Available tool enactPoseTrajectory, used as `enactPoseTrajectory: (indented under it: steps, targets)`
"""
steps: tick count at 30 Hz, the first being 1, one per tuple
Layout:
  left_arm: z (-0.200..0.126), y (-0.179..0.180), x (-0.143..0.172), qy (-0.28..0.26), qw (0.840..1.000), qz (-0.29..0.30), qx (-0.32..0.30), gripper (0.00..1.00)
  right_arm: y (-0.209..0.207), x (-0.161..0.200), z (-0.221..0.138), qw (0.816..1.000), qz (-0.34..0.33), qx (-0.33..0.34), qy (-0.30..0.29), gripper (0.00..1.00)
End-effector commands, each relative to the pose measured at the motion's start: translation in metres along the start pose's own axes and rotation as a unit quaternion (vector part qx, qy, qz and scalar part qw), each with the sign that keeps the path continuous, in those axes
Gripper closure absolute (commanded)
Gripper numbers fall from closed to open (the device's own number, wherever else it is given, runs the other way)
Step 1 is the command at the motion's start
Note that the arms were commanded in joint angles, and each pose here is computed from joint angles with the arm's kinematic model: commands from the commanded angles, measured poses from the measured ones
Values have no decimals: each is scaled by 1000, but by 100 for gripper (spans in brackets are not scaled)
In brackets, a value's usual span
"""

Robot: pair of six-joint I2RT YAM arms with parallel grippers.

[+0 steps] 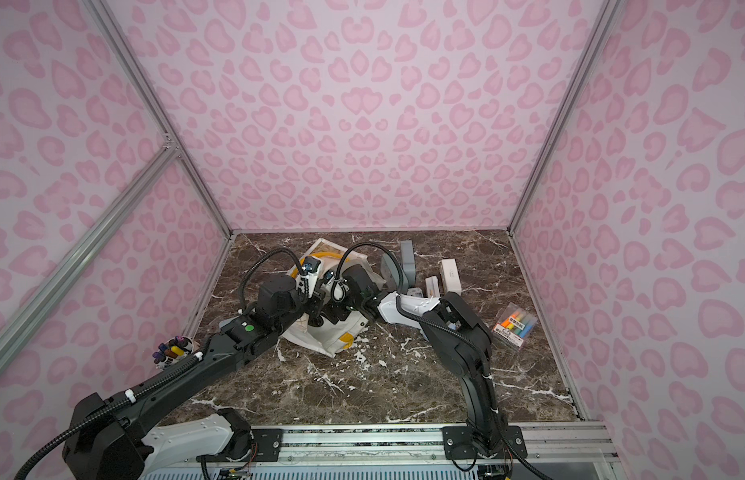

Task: Take the alarm clock out of the canvas bag
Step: Pick up the alarm from the canvas bag.

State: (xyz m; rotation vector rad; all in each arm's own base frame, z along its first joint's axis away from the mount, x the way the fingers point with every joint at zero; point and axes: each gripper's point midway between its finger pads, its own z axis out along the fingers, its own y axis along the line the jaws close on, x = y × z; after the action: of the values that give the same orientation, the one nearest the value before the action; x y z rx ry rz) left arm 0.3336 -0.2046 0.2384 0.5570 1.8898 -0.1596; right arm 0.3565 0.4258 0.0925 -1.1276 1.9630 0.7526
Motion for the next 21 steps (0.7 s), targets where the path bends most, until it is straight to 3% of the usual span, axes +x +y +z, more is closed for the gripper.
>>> enactPoseTrajectory:
  steps: [1, 18, 21]
  targets:
    - [-3, -7, -14, -28, 999, -4, 21, 97, 14, 8, 0, 1000, 1, -27, 3, 16]
    - [-5, -14, -20, -32, 998, -7, 44, 97, 9, 2, 13, 999, -10, -29, 8, 15]
    - [-4, -17, -21, -32, 998, -7, 51, 97, 8, 4, 17, 999, -6, -40, 15, 11]
